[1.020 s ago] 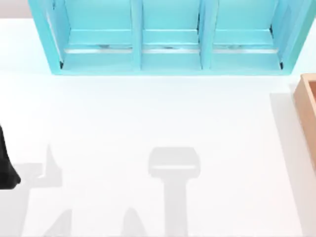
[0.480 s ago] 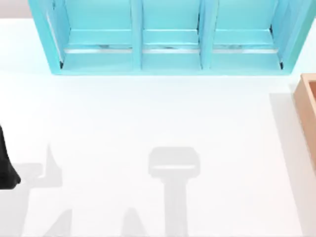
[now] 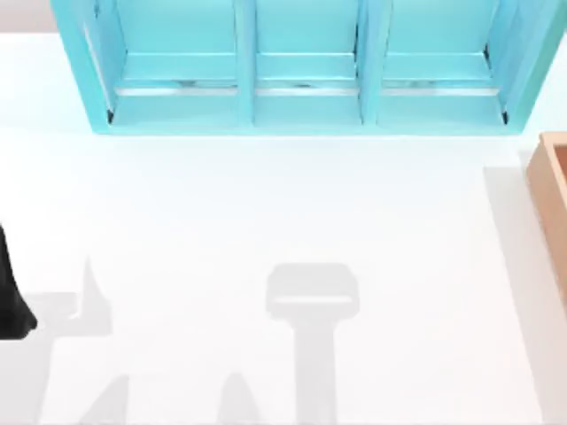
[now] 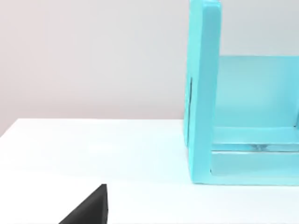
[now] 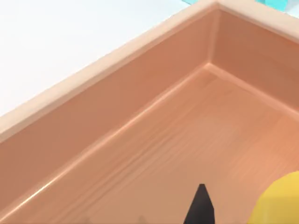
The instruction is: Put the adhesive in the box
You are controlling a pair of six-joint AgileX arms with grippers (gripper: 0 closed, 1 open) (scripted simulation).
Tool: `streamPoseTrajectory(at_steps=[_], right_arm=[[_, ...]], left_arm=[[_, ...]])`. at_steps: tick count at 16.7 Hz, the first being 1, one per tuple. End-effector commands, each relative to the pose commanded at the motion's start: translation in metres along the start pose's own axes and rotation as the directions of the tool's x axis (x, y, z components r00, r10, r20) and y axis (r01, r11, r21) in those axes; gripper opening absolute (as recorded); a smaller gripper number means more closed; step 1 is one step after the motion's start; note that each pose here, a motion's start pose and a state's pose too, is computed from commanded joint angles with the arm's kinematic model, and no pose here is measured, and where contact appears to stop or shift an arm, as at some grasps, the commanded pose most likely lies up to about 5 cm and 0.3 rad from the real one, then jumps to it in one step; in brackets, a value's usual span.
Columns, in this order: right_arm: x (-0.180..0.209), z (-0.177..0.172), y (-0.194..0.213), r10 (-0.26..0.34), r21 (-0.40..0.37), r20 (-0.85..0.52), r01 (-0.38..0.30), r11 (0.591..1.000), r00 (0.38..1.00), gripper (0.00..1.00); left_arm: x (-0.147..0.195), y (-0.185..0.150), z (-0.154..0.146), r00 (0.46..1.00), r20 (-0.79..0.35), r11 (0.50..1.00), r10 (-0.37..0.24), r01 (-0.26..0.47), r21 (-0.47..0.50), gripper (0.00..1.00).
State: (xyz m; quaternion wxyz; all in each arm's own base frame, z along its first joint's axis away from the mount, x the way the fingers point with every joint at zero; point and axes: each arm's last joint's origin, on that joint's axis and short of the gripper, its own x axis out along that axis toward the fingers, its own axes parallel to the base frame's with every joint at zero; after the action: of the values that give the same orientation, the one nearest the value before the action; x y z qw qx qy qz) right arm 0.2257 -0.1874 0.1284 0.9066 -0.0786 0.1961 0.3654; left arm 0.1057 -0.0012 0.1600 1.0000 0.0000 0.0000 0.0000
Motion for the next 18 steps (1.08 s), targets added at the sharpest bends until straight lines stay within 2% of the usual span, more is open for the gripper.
streamPoseTrajectory(at_steps=[10,18], right_arm=[[0.017,-0.002,0.001,-0.001,-0.007,0.007,0.002,1.0,1.0,0.0],[0.017,-0.002,0.001,-0.001,-0.007,0.007,0.002,1.0,1.0,0.6]], left_arm=[[0.0,0.0,0.0,1.0,0.0,1.0,0.0,0.0,0.0,1.0],[0.0,0.0,0.0,1.0,0.0,1.0,0.0,0.0,0.0,1.0]])
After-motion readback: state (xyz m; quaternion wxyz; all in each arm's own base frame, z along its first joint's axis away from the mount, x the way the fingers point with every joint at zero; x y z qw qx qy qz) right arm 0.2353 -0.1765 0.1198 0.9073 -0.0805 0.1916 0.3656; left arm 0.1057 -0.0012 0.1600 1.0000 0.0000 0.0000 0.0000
